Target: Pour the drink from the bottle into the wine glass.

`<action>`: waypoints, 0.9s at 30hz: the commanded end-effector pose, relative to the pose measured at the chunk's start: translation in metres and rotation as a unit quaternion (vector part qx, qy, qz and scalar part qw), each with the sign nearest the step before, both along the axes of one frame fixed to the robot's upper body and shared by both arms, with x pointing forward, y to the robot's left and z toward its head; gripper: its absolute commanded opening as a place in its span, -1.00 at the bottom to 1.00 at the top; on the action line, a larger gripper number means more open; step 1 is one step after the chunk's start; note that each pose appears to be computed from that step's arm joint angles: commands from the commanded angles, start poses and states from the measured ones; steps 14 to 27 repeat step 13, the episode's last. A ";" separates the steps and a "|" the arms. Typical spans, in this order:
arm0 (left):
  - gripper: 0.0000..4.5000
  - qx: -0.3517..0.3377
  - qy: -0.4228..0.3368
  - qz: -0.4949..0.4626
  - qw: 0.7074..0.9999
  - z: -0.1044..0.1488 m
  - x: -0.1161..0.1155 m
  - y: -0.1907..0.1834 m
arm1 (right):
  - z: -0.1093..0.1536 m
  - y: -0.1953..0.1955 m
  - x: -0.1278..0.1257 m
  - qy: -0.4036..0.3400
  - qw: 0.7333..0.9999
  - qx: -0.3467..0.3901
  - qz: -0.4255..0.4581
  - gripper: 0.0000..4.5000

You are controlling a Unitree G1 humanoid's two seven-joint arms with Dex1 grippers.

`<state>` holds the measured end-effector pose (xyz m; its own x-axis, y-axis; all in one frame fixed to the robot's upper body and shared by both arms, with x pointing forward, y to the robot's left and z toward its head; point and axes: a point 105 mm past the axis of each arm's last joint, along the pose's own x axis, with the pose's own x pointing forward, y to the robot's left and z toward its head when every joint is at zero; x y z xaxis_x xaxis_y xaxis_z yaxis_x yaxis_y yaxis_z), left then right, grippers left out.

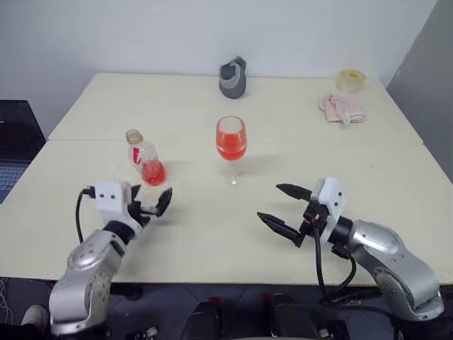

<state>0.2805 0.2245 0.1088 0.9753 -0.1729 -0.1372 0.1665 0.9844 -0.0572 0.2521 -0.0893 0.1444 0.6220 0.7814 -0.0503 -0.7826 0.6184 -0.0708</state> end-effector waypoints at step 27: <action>0.99 0.031 -0.003 0.030 0.999 -0.001 -0.003 -0.029 | -0.016 -0.060 0.013 0.009 0.921 0.013 -0.389 1.00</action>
